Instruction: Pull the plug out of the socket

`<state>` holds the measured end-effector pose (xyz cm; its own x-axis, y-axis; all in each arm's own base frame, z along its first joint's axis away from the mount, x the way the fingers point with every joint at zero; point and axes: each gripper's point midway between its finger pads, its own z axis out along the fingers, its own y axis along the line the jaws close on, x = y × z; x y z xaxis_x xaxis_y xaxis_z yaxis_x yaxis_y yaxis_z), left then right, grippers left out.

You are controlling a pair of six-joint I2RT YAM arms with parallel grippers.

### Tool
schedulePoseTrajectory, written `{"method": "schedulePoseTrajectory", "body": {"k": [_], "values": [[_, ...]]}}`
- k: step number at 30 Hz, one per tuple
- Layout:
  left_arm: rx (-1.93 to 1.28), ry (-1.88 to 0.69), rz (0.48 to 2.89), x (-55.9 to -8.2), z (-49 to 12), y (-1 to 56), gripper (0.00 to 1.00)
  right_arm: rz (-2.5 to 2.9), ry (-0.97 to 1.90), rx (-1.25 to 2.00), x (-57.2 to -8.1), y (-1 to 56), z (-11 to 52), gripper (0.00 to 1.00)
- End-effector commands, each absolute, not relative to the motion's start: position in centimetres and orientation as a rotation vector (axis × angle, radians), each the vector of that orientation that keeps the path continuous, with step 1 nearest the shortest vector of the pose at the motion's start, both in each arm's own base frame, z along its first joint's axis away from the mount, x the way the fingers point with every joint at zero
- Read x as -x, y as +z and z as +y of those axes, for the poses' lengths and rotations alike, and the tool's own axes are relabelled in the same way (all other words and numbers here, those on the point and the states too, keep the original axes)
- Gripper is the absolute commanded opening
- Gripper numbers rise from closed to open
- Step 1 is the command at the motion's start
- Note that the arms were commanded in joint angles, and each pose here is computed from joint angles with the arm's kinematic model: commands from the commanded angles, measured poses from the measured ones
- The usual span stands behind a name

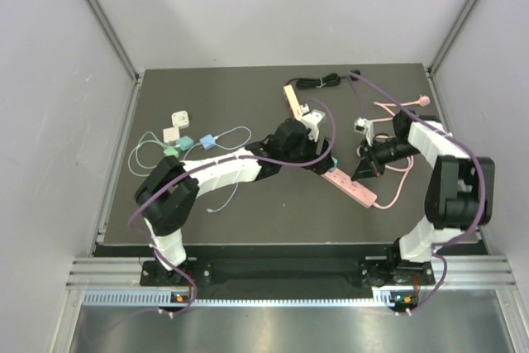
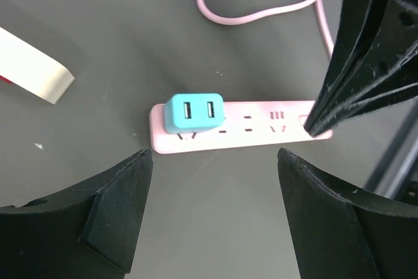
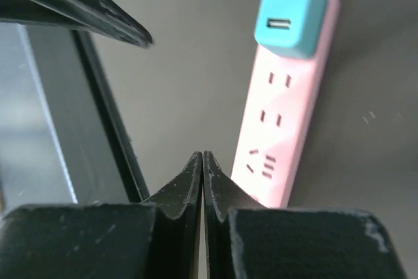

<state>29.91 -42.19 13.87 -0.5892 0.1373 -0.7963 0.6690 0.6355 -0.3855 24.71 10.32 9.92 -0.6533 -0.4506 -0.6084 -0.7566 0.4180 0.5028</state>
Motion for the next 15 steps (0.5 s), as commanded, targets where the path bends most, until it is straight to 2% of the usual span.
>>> {"method": "schedulePoseTrajectory", "body": {"k": [1,4,15], "values": [[-0.626,-0.768,2.056,-31.7,-42.6,14.8,0.82,2.146,1.401,1.068,-23.4,11.9,12.1,0.0],[-0.622,-0.697,2.069,-32.3,-42.8,14.0,0.81,2.167,1.536,1.018,-23.2,11.9,12.3,0.0],[-0.669,-0.595,2.101,-33.3,-44.2,12.0,0.79,2.347,1.47,0.846,-25.5,8.6,11.8,0.0]]}}
